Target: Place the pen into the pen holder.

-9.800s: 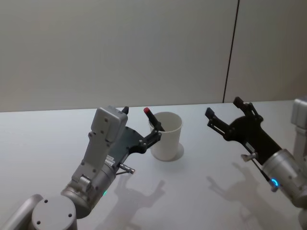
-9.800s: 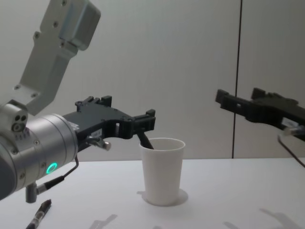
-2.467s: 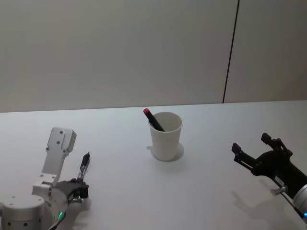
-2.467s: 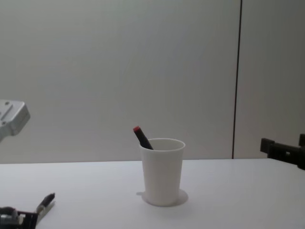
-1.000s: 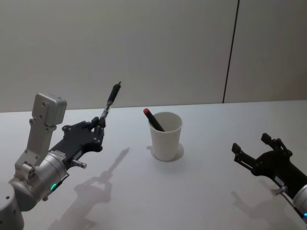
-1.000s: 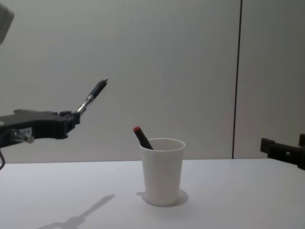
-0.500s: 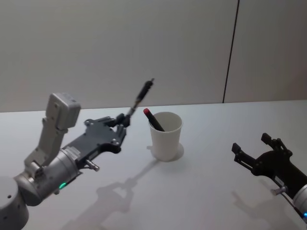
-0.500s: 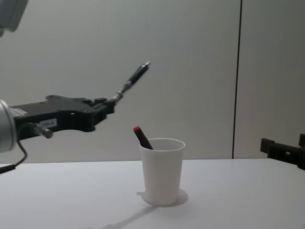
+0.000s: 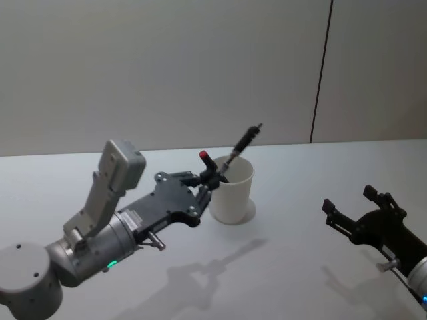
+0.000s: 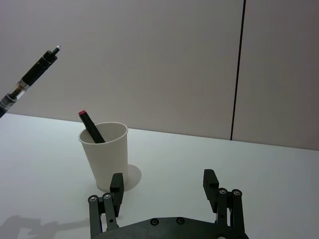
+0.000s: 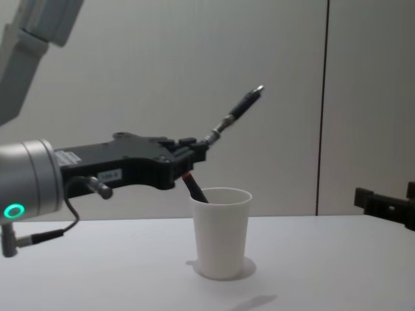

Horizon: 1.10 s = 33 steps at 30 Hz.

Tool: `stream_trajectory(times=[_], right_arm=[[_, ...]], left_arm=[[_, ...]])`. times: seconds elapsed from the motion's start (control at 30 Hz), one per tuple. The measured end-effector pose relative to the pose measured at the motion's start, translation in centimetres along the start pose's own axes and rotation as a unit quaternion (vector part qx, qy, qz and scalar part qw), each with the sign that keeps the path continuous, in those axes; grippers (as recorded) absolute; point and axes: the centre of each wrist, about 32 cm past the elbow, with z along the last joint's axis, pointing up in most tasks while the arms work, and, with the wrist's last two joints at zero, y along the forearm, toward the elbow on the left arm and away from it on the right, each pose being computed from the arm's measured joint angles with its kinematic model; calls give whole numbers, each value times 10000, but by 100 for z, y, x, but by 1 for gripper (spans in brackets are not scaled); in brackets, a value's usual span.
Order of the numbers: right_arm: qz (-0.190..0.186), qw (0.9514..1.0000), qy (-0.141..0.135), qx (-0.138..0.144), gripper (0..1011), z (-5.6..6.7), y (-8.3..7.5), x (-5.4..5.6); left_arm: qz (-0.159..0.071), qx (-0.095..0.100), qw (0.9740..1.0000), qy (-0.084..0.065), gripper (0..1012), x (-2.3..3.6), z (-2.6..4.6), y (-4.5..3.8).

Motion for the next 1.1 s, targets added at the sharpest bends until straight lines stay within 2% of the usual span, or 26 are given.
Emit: stream_trajectory(times=[0.4,0.8,1.1], right_arm=[[0,10000,0,0,1001,0,0,0],[0,10000,0,0,1001,0,0,0],[0,10000,0,0,1001,0,0,0]], left_arm=[[-365,-82,9993,40,126,-103,-31,-170],[-618,-109,9980,122,127,-177,-57,-267],[-704,-110,9973,165,126,-202,-66,-300]])
